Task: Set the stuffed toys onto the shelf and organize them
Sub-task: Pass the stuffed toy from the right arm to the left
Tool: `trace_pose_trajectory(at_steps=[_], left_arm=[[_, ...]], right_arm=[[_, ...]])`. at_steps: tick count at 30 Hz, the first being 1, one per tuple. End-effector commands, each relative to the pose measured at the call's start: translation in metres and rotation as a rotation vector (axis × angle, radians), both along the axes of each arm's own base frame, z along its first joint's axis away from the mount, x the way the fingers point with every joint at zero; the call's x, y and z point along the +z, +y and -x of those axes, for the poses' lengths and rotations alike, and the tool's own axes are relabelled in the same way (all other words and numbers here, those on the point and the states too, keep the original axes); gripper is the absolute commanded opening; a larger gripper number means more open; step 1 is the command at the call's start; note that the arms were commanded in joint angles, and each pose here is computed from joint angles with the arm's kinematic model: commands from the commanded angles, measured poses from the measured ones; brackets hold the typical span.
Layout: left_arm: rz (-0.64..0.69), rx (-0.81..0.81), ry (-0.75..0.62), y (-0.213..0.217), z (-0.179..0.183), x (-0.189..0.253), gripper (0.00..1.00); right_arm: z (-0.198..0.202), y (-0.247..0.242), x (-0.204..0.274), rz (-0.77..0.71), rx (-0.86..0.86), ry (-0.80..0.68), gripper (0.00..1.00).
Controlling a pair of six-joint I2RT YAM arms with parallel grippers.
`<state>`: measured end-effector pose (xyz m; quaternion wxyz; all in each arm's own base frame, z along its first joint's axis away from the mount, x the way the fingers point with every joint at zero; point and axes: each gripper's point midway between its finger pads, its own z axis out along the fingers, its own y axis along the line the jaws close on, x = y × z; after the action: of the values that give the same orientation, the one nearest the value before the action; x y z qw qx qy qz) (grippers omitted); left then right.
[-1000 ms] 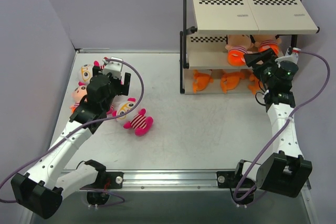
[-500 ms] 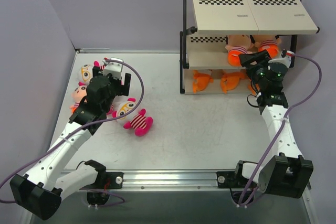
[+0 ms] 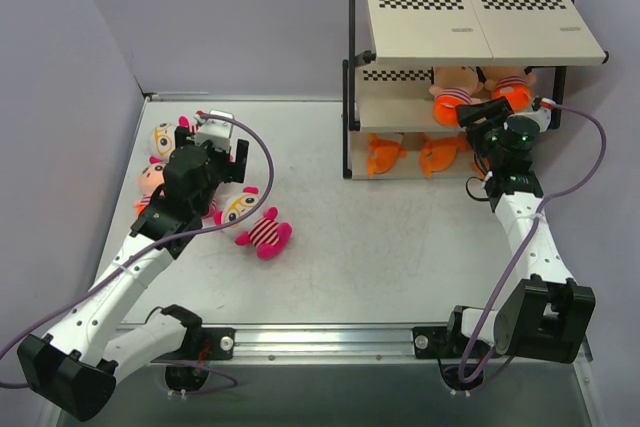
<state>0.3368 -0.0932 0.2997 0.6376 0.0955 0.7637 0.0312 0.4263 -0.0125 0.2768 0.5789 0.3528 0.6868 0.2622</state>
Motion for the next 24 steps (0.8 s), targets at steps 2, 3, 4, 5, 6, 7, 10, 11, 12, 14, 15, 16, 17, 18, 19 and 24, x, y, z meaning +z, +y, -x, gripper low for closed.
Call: trace_pose_trajectory(at_steps=[2, 3, 4, 5, 6, 7, 10, 11, 12, 14, 15, 16, 17, 18, 19, 24], left_arm=[[0.003, 0.011, -0.057, 0.003, 0.002, 0.016, 0.91], [0.003, 0.015, -0.059, 0.004, 0.002, 0.017, 0.91], [0.002, 0.016, -0.061, 0.005, 0.002, 0.017, 0.91], [0.003, 0.017, -0.063, 0.005, 0.002, 0.018, 0.91], [-0.003, 0.018, -0.062, 0.005, 0.002, 0.017, 0.91], [-0.001, 0.020, -0.062, 0.006, 0.002, 0.017, 0.91], [-0.005, 0.019, -0.061, 0.005, 0.002, 0.016, 0.91], [-0.006, 0.019, -0.062, 0.005, 0.002, 0.017, 0.91], [-0.006, 0.019, -0.062, 0.005, 0.002, 0.017, 0.91], [-0.007, 0.020, -0.063, 0.006, 0.003, 0.017, 0.91], [-0.007, 0.022, -0.064, 0.006, 0.003, 0.017, 0.91], [-0.010, 0.020, -0.061, 0.006, 0.002, 0.017, 0.91], [-0.013, 0.021, -0.061, 0.006, 0.002, 0.017, 0.91], [-0.013, 0.021, -0.061, 0.006, 0.002, 0.017, 0.91], [-0.013, 0.021, -0.063, 0.006, 0.003, 0.017, 0.91], [-0.018, 0.024, -0.060, 0.007, 0.002, 0.016, 0.91]], right_arm=[[-0.008, -0.003, 0.017, 0.020, -0.024, -0.073, 0.54], [-0.009, -0.004, 0.019, 0.022, -0.024, -0.079, 0.52], [-0.010, -0.004, 0.017, 0.023, -0.022, -0.074, 0.48], [-0.011, -0.005, 0.019, 0.025, -0.025, -0.079, 0.46], [-0.012, -0.005, 0.019, 0.029, -0.025, -0.079, 0.41], [-0.013, -0.005, 0.019, 0.029, -0.025, -0.079, 0.39], [-0.016, -0.006, 0.021, 0.036, -0.025, -0.080, 0.29], [-0.016, -0.006, 0.022, 0.040, -0.026, -0.082, 0.27], [-0.017, -0.007, 0.022, 0.043, -0.029, -0.084, 0.21], [-0.018, -0.008, 0.023, 0.051, -0.029, -0.085, 0.15], [-0.019, -0.011, 0.028, 0.063, -0.031, -0.093, 0.12], [-0.019, -0.012, 0.027, 0.068, -0.032, -0.088, 0.10], [-0.020, -0.014, 0.029, 0.074, -0.032, -0.091, 0.09], [-0.021, -0.015, 0.033, 0.082, -0.030, -0.096, 0.06], [-0.023, -0.016, 0.034, 0.097, -0.028, -0.094, 0.06], [-0.031, -0.020, 0.032, 0.129, 0.003, -0.075, 0.00]])
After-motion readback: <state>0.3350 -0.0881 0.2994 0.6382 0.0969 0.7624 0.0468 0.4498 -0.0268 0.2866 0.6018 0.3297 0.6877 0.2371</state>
